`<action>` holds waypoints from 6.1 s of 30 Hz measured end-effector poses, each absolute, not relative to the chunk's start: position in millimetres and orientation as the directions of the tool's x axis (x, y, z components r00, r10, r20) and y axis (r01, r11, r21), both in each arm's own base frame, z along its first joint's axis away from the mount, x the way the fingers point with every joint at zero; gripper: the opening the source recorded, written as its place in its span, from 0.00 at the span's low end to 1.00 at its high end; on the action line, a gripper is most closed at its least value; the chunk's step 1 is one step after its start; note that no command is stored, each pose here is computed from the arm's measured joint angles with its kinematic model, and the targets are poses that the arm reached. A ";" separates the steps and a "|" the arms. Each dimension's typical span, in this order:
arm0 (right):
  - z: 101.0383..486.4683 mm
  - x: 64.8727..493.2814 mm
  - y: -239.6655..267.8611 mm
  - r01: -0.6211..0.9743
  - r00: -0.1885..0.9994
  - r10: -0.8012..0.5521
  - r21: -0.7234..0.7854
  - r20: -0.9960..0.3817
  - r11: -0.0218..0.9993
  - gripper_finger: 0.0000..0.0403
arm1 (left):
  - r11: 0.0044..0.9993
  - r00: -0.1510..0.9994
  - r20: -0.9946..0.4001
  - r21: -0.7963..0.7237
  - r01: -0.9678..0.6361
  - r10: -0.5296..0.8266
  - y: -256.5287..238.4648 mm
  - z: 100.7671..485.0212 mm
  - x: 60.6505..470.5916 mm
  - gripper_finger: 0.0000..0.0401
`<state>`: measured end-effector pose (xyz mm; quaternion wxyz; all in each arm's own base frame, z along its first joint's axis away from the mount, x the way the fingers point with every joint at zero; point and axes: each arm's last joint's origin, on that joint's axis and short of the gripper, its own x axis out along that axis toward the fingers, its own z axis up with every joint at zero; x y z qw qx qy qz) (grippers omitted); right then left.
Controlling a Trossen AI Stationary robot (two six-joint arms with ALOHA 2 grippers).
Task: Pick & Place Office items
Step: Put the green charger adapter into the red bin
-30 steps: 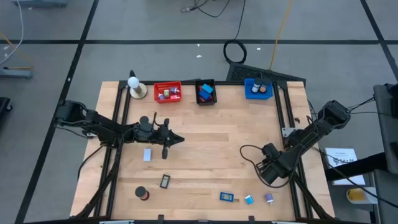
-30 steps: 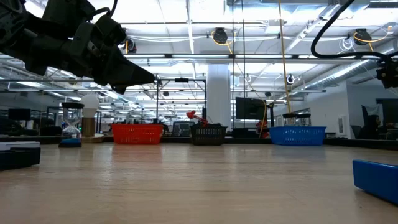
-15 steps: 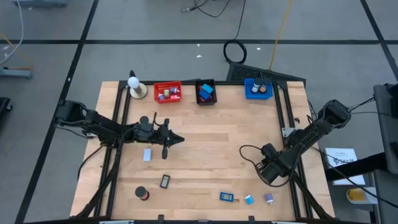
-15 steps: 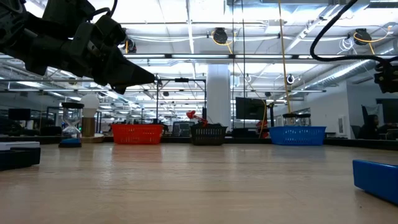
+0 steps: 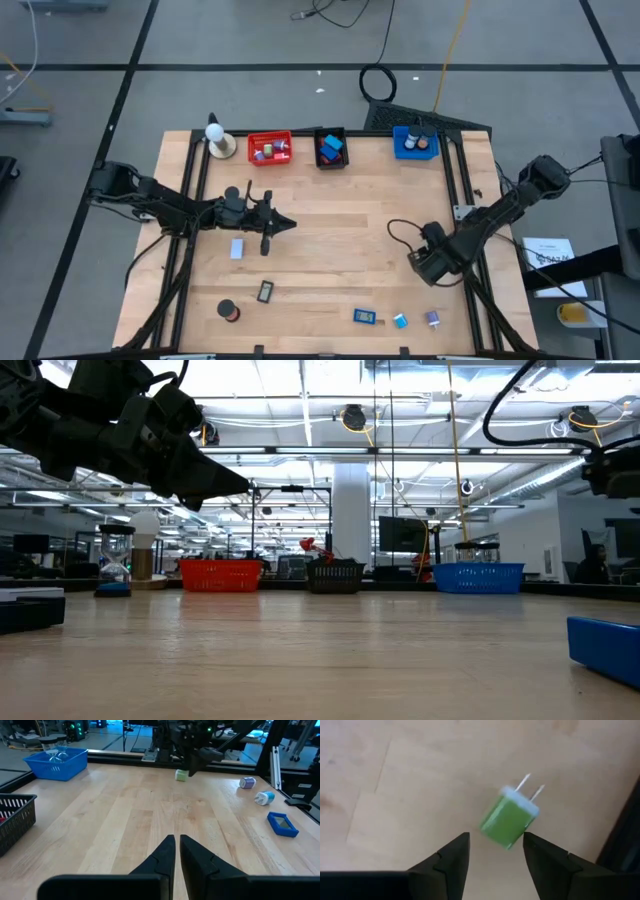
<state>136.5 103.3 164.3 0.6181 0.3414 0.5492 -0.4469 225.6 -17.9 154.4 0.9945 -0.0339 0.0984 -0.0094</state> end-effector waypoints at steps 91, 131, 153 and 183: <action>149.2 416.0 -18.3 0.144 0.614 -0.172 -0.104 -0.770 0.984 0.44 | 0.971 0.969 -0.141 -0.101 -0.218 0.203 0.5 156.2 191.2 0.08; 188.4 229.6 -3.8 0.178 0.951 -0.194 -0.087 -0.242 0.980 0.01 | 0.992 0.800 -0.594 0.123 -0.009 0.081 12.7 168.0 306.4 0.58; 188.9 228.7 -3.9 0.179 0.953 -0.194 -0.086 -0.231 0.980 0.01 | 0.988 0.712 -0.695 0.153 0.010 0.100 34.3 118.3 322.2 0.61; 189.3 228.9 -3.9 0.179 0.954 -0.194 -0.085 -0.229 0.980 0.01 | 0.482 0.329 -0.633 0.079 -0.873 0.701 133.0 216.0 220.9 0.36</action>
